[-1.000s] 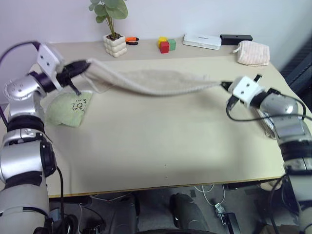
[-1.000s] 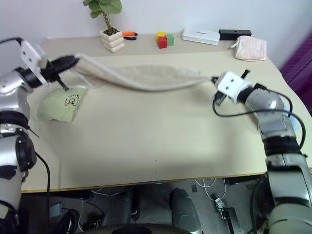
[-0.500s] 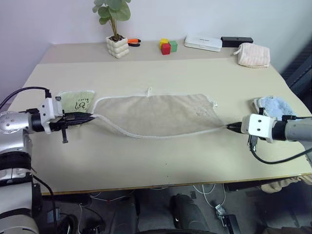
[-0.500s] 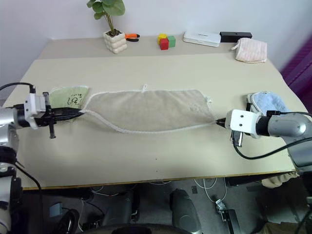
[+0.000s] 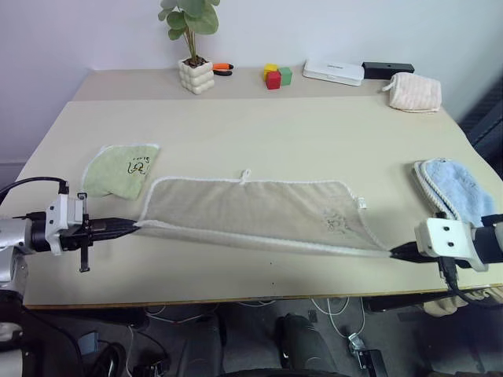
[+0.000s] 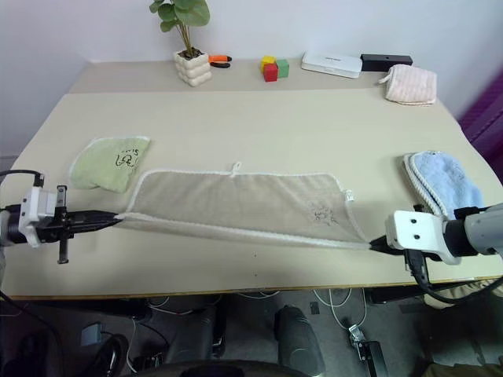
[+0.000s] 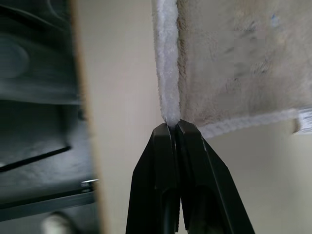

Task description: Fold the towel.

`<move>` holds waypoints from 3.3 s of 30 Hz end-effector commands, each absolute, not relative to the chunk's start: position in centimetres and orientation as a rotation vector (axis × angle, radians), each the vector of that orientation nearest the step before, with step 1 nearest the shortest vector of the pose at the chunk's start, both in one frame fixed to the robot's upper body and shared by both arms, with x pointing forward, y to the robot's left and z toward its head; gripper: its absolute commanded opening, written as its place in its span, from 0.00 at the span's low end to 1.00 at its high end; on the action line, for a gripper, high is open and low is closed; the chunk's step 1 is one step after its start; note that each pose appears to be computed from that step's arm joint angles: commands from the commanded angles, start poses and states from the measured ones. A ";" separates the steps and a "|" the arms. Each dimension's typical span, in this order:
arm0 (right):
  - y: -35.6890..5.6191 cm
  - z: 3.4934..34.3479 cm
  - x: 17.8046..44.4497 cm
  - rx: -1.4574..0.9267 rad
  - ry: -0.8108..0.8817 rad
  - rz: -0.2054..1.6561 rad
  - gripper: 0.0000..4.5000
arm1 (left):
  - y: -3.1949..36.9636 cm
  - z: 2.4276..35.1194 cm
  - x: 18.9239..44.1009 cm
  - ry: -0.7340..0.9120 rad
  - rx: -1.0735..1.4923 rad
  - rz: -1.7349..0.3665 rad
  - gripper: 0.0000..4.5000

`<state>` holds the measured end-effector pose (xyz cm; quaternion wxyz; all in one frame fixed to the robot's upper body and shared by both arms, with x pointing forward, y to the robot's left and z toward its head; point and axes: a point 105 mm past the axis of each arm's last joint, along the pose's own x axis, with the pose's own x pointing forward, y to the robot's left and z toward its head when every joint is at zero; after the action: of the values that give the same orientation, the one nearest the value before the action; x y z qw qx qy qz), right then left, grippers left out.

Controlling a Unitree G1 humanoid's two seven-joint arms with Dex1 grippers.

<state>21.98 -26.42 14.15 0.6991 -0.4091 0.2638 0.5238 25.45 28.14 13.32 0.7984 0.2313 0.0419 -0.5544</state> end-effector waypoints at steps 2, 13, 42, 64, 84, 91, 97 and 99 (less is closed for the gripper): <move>-26.7 15.2 22.3 -0.965 0.574 1.132 0.01 | 28.2 15.0 25.2 0.050 0.500 -1.169 0.00; -26.4 16.5 29.1 -1.085 0.374 0.958 0.01 | 28.2 17.4 30.1 -0.059 0.559 -1.047 0.00; -25.7 15.4 37.6 -1.264 0.220 0.785 0.01 | 27.5 14.1 36.3 0.031 0.589 -0.838 0.00; -25.4 14.6 37.4 -1.188 0.249 0.802 0.76 | 27.3 13.9 37.1 0.060 0.566 -0.803 1.00; -20.6 22.2 35.1 -0.236 -0.023 0.726 0.99 | 22.2 21.9 36.5 -0.229 0.106 -0.905 1.00; -15.9 21.0 35.3 0.100 -0.118 0.484 0.88 | 18.7 21.8 37.6 -0.260 -0.164 -0.727 1.00; -11.4 18.6 35.8 0.238 -0.096 0.342 0.24 | 11.8 19.6 36.7 -0.169 -0.337 -0.680 0.38; -10.5 17.8 36.0 0.227 -0.084 0.331 0.01 | 10.5 18.6 36.2 -0.139 -0.334 -0.690 0.15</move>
<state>35.94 -10.35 17.04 0.9754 0.1263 -0.0182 0.1800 36.60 10.80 17.71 0.9220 -0.1806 -0.0538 -0.3383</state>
